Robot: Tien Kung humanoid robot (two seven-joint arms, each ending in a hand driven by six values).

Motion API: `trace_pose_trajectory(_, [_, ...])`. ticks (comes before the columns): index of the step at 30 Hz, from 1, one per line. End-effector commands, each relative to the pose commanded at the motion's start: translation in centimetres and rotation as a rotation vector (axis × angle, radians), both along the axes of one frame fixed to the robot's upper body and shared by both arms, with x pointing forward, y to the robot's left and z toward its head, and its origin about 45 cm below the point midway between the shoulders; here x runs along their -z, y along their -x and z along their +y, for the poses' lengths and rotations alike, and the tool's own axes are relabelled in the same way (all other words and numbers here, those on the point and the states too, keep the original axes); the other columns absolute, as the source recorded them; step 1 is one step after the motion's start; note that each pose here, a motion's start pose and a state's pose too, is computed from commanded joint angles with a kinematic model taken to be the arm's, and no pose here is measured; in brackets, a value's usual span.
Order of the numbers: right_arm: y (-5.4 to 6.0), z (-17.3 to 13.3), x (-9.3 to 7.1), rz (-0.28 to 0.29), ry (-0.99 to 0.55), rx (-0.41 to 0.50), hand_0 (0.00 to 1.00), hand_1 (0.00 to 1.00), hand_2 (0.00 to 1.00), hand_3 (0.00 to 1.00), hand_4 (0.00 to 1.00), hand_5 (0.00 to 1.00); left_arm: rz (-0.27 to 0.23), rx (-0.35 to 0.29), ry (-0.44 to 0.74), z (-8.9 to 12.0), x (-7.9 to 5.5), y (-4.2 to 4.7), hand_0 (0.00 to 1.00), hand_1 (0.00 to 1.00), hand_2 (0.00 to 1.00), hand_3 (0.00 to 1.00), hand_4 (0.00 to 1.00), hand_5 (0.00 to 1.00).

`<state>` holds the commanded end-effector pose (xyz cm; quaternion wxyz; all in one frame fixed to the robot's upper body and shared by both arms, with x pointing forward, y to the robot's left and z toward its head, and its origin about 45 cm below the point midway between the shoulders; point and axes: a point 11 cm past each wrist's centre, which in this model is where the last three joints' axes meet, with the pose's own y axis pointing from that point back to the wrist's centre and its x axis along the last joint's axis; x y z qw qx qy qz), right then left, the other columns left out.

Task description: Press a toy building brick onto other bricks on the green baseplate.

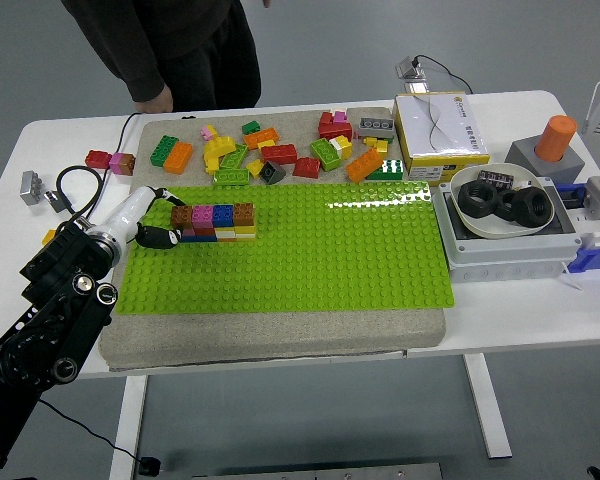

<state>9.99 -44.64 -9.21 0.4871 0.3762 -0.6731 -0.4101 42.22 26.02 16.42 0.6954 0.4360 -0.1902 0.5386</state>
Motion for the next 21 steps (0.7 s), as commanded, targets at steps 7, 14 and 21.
trace_pose_trajectory(7, [0.15,0.02,0.04,0.005,-0.001,-0.002,0.583,0.562,0.627,0.629,0.643,0.755,0.007,0.001,0.000,-0.01,0.32,0.15,0.991,0.965,0.977,0.485,0.378,0.002])
trace_pose_trajectory(14, [0.12,-0.09,-0.01,0.005,0.004,-0.007,0.584,0.562,0.627,0.628,0.643,0.753,0.014,0.000,0.001,0.07,0.56,0.23,0.989,0.964,0.978,0.539,0.357,0.002])
trace_pose_trajectory(21, [0.14,-0.06,0.01,0.006,0.004,-0.011,0.590,0.562,0.627,0.629,0.643,0.753,0.017,-0.002,0.000,0.15,0.65,0.26,0.989,0.964,0.978,0.611,0.374,0.002])
